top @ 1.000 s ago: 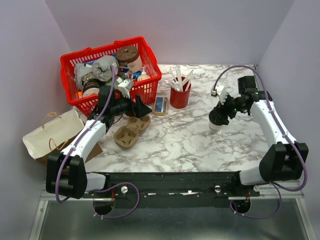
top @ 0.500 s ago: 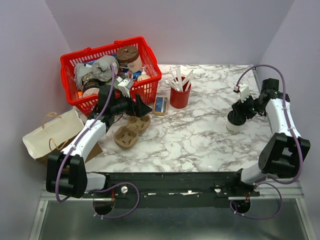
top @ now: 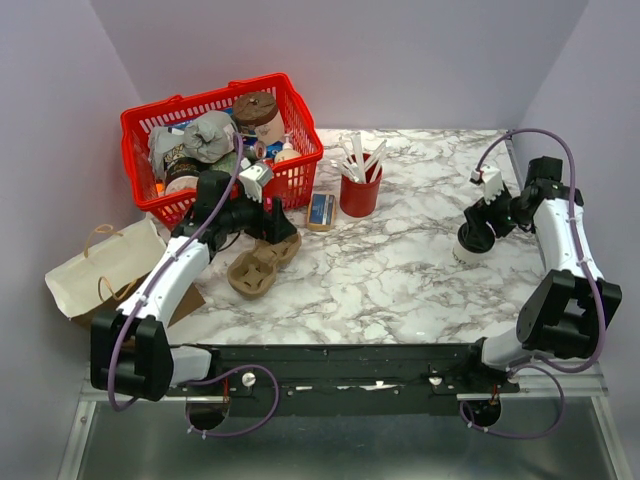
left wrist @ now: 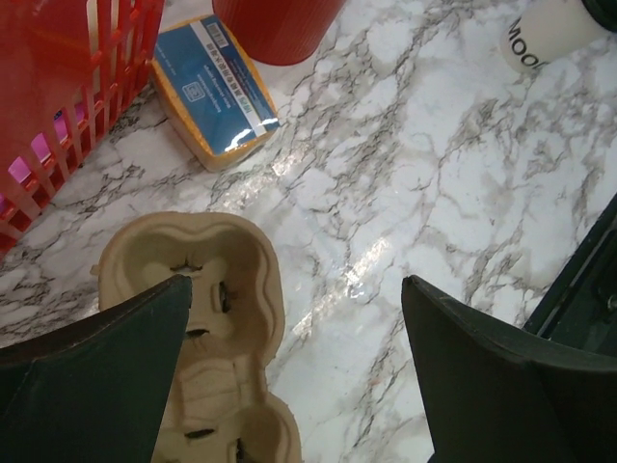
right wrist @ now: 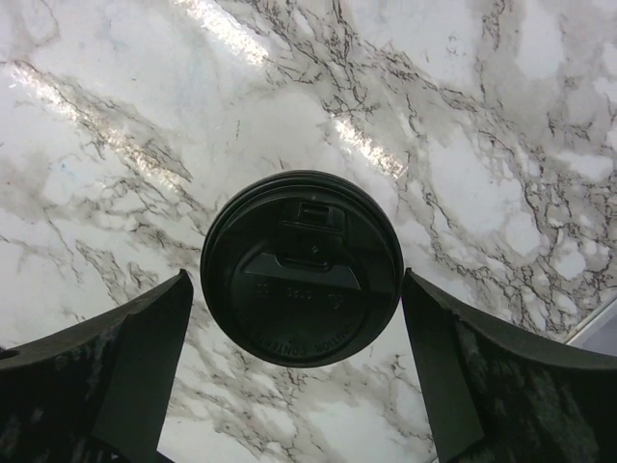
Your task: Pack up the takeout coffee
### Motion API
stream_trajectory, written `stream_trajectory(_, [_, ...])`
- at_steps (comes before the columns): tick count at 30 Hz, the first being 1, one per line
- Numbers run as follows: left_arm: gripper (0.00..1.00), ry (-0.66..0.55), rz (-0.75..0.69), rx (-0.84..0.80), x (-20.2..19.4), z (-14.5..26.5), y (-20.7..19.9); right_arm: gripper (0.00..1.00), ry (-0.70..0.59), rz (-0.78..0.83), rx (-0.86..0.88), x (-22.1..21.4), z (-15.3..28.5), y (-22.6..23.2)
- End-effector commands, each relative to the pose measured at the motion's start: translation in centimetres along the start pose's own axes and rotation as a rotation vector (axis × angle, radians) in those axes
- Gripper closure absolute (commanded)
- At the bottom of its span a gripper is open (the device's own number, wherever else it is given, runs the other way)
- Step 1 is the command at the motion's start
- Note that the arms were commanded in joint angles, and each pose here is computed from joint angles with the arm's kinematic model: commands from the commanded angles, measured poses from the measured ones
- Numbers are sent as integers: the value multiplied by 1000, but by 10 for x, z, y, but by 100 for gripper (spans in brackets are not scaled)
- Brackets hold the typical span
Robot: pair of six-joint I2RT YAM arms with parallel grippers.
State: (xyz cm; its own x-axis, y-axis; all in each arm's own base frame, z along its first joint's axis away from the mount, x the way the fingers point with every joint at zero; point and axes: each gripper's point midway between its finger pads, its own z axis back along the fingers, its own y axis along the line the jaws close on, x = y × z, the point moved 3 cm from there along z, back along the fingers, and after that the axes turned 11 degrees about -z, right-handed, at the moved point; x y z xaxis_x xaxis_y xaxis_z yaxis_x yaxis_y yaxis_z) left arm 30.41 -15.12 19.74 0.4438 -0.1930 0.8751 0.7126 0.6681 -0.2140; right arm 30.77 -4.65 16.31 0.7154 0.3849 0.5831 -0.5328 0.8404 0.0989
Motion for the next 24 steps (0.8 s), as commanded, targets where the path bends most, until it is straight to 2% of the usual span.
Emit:
stream_trajectory(1, [4, 119, -129, 53, -9, 19, 7, 1, -67, -3, -13, 13, 18, 8])
stream_trajectory(2, [4, 136, -166, 66, -8, 22, 10, 1, -75, -2, -21, 14, 21, 10])
stream_trajectory(4, [5, 210, -162, 120, -16, 29, 17, 0, -91, -2, -26, 17, 26, 13])
stream_trajectory(8, [10, 285, -182, 220, -16, 41, 30, 0, -152, 19, -42, 29, 42, 20])
stream_trajectory(11, [17, 365, -171, 198, -25, 42, 31, 0, -195, 16, -60, 40, 54, 23])
stream_trajectory(16, [39, 521, -128, 150, -49, 35, 37, 0, -236, -11, -71, 52, 66, 26])
stream_trajectory(24, [38, 652, -122, 130, -63, 28, 35, 0, -246, -14, -62, 50, 68, 37])
